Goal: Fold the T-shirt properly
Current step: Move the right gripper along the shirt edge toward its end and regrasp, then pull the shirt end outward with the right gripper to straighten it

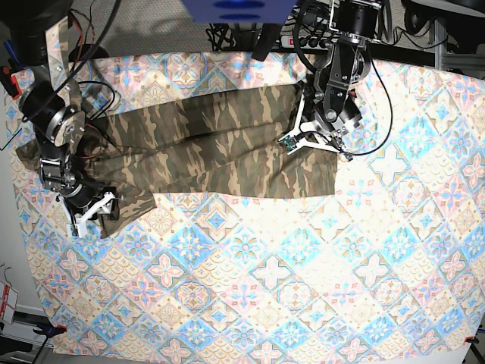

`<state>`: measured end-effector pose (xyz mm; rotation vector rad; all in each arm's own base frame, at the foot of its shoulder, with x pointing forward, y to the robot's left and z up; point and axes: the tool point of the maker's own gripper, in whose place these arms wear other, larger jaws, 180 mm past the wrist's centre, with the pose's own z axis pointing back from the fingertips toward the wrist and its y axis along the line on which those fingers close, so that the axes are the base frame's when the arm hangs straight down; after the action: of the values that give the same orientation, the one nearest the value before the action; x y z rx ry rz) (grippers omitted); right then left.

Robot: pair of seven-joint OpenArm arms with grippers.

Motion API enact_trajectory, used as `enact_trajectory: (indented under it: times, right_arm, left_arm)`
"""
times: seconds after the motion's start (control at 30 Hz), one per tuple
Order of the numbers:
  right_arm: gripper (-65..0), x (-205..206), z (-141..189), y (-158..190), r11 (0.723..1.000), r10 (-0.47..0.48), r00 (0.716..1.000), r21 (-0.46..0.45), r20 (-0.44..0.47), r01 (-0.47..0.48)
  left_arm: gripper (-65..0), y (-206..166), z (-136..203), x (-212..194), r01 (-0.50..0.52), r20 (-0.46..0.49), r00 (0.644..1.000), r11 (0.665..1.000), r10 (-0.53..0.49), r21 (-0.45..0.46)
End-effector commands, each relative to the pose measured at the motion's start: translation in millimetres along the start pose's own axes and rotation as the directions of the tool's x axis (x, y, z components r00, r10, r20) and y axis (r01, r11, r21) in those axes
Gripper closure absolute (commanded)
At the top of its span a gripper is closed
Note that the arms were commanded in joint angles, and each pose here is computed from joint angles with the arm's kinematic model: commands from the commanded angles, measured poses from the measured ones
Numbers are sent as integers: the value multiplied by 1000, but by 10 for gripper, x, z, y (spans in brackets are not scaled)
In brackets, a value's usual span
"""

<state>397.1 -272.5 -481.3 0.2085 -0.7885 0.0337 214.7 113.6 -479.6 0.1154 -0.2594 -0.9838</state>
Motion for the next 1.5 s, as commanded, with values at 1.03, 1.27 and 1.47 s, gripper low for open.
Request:
enact_trajectory:
  times: [1.03, 1.27, 1.47]
  right_arm:
    - [-22, 2265, 133, 282, 894, 442, 875, -176, 200, -411]
    - [-22, 2872, 442, 452, 817, 570, 775, -286, 272, -500]
    - [-22, 2773, 637, 427, 739, 655, 728, -370, 203, -562]
  left_arm:
    - [-1, 57, 2, 44, -3, 10, 1000, 1000, 3, 11]
    - [-1, 54, 0, 55, -2, 11, 1000, 1000, 2, 10]
    - [-1, 54, 0, 55, -2, 11, 1000, 1000, 2, 10]
